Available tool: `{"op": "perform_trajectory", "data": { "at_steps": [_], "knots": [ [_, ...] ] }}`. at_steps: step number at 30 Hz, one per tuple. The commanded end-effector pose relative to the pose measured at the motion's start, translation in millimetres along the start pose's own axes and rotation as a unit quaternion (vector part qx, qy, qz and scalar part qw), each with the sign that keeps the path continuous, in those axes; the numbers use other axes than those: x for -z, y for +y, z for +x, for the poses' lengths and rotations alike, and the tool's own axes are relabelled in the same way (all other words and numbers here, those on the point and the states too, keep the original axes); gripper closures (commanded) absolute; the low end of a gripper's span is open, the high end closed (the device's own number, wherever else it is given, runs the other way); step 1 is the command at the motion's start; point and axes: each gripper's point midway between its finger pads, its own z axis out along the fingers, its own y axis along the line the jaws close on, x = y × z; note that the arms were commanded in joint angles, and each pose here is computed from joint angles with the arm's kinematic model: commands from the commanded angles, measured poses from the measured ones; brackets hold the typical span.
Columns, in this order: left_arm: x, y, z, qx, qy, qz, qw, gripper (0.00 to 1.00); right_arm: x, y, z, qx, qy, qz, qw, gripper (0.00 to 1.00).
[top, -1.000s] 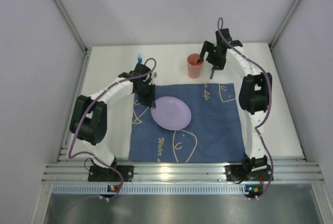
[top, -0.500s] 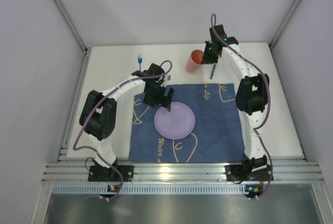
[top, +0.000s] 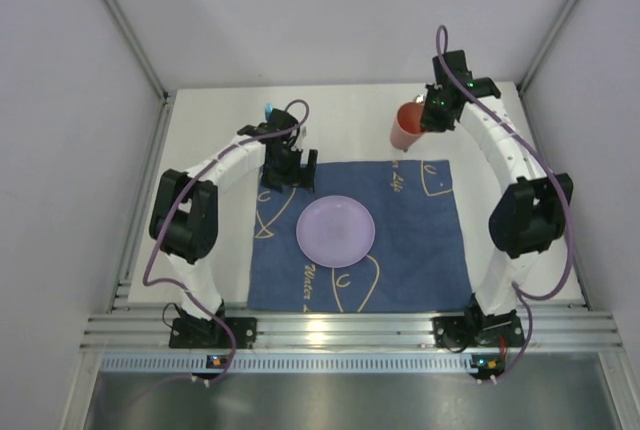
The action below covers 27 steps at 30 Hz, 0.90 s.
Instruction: Set the dinner table for one person
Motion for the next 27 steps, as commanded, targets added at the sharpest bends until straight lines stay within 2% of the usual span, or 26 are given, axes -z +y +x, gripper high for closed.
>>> {"op": "perform_trajectory", "data": {
  "at_steps": [1,5,13,15,18,19,21,23,25,27],
  "knots": [
    [1,19,-38,0.057,-0.041,-0.01,0.997,0.02,5,-25,26,0.0,0.018,0.043,0.999,1.0],
    [-4,40,-57,0.093,-0.044,-0.032,0.994,0.03,-7,-37,55,-0.005,0.054,0.068,0.996,1.0],
    [-8,74,-123,0.121,-0.106,-0.078,0.984,0.03,-17,-52,92,-0.013,0.105,0.094,0.99,1.0],
    [-10,77,-137,0.12,-0.121,-0.082,0.982,0.03,-18,-50,97,-0.01,0.112,0.092,0.989,0.96],
    [-17,93,-151,0.117,-0.135,-0.12,0.976,0.04,-17,-48,101,-0.004,0.122,0.089,0.988,0.63],
    [-17,102,-153,0.117,-0.139,-0.144,0.973,0.04,-14,-47,101,-0.002,0.123,0.089,0.988,0.49],
    [-22,111,-159,0.115,-0.142,-0.161,0.97,0.04,-7,-50,99,-0.001,0.121,0.093,0.988,0.36],
    [-26,126,-162,0.118,-0.144,-0.181,0.966,0.04,6,-53,93,0.005,0.11,0.099,0.989,0.17],
    [-24,135,-174,0.121,-0.165,-0.189,0.96,0.04,16,-56,85,0.008,0.097,0.107,0.99,0.08],
    [-28,142,-180,0.117,-0.175,-0.194,0.958,0.07,28,-59,81,0.013,0.089,0.11,0.99,0.06]
  ]
}}
